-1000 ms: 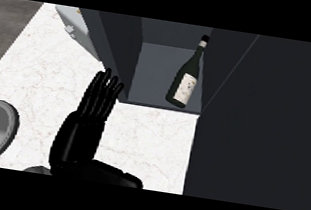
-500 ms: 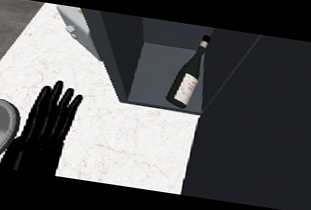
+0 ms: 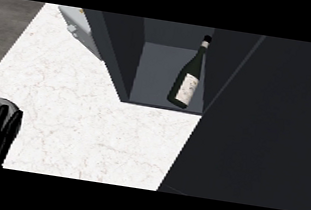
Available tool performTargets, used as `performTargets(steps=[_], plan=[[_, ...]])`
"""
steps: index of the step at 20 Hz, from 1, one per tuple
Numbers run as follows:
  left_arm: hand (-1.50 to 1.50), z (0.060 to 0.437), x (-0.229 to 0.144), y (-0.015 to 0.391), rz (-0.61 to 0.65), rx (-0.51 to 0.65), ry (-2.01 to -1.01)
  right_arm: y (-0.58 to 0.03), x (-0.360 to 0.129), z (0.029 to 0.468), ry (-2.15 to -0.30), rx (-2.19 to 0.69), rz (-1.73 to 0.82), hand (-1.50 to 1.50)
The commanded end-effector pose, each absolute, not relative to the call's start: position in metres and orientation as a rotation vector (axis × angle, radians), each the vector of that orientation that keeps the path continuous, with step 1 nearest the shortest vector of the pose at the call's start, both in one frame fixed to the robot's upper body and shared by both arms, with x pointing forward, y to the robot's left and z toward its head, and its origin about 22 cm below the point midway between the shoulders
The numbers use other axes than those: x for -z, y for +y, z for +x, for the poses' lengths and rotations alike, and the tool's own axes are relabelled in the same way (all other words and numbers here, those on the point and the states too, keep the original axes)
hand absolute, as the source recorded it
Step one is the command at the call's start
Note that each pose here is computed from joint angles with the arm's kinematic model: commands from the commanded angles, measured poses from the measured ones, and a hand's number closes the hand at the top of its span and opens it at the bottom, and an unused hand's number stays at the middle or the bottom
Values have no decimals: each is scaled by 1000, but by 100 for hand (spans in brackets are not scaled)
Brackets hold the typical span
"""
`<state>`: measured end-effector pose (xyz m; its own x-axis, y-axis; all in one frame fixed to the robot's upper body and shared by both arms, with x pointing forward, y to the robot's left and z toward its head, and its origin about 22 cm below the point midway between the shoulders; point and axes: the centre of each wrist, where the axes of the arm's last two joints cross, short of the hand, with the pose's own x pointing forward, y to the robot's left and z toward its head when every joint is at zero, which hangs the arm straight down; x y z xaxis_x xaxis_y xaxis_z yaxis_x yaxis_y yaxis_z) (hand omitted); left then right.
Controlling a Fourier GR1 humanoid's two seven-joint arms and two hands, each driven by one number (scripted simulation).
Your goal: Pick up the wine, place it into the cabinet and close the cabinet
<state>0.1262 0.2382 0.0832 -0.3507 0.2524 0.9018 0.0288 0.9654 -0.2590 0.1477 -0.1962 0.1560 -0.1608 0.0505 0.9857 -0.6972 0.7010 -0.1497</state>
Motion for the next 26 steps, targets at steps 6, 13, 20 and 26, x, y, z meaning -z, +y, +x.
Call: performTargets(steps=[6, 13, 20, 26], plan=[[-150, 96, -94, 295, -181, -235, -1928, -146, -187, 120, -1680, -754, 609, 150], [-150, 93, -98, 332, -179, -206, -1954, -86, -185, 148, -1772, -825, 497, 150], [-150, 96, -115, 363, -193, -205, -1964, -36, -190, 180, -1783, -789, 418, 150], [-150, 85, -105, 359, -226, -191, -1933, -21, -207, 227, -1794, -753, 351, 150]])
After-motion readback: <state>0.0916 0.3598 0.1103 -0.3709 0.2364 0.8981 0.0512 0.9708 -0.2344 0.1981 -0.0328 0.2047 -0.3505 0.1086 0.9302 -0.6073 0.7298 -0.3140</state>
